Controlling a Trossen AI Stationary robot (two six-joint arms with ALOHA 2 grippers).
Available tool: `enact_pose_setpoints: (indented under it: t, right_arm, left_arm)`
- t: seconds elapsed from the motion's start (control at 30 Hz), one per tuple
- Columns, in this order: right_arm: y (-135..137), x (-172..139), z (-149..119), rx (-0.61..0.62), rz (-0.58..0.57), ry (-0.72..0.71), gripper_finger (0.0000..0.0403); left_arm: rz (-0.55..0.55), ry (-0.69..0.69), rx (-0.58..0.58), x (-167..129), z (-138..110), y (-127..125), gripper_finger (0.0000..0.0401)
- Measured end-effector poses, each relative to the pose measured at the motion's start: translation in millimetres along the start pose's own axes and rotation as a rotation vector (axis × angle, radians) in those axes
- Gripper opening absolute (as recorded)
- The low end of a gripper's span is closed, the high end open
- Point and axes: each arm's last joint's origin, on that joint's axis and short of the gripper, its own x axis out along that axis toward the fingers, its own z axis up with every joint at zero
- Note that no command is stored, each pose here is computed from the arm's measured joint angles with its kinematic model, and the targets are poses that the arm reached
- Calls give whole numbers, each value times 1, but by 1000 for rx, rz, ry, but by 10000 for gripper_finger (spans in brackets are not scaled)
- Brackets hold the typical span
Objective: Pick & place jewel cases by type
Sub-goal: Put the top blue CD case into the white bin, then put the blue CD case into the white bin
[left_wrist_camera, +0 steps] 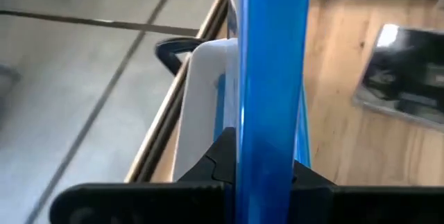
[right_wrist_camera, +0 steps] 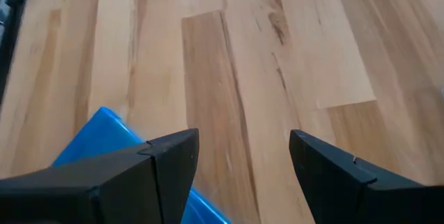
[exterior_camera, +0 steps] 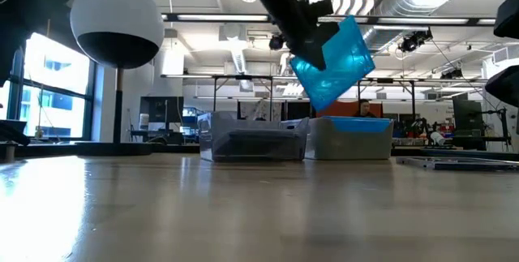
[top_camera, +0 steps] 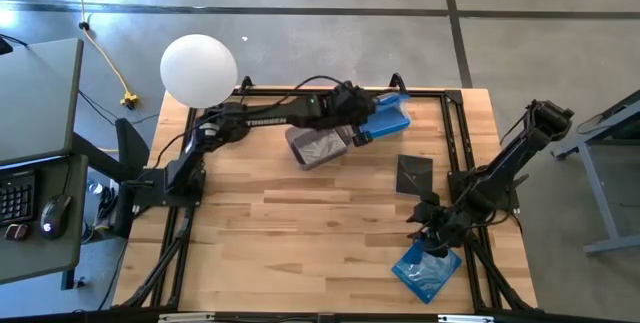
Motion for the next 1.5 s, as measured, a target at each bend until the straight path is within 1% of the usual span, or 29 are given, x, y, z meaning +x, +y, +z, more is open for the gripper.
enact_pose_setpoints:
  t: [0.03,0.1,0.2,0.27,0.33,0.43,0.53,0.67,0.77,0.83,0.93,1.0,1.13,1.23,1.3,1.43,1.5]
  right_arm:
    - [0,0,-1,-5,-4,2,220]
    - [0,0,-1,-9,-6,6,220]
    - [-1,0,-1,-10,-9,6,220]
    - [-1,0,-1,-8,-11,3,220]
    - [-1,0,-1,-7,-10,2,220]
    - [-1,0,-1,-6,-9,3,220]
    - [-1,0,0,-5,-11,2,220]
    - [-2,1,1,-19,-13,0,220]
    - [-2,1,2,-17,-14,0,220]
    - [-2,1,2,-16,-14,0,220]
    - [-2,1,1,-10,-13,1,220]
    - [-2,1,1,-10,-12,1,220]
    - [-2,1,1,-10,-9,4,220]
    - [-1,1,1,-7,9,17,220]
    - [-1,1,1,-7,12,21,220]
    - [-1,1,1,-28,8,16,220]
    - [-1,1,1,-29,9,15,220]
  left_arm:
    - [-17,-1,-2,3,-1,2,10]
    - [-52,16,34,7,-4,6,10]
    - [-55,20,114,13,-7,7,10]
    - [-65,39,145,19,-11,5,10]
    - [-77,88,157,27,-20,4,10]
    - [-66,104,153,32,-23,6,14]
    - [-31,94,119,31,-21,7,39]
    - [25,106,105,32,-21,9,93]
    - [34,111,102,32,-22,12,130]
    - [39,110,100,33,-22,12,148]
    - [66,93,81,32,-20,12,165]
    - [69,65,40,30,-16,10,170]
    - [37,13,-45,23,-9,5,172]
    - [19,0,-42,21,-7,-5,172]
    - [4,-48,-45,16,-1,-15,172]
    - [-69,-134,-26,-9,22,-34,172]
    - [-96,-160,14,-26,33,-43,172]
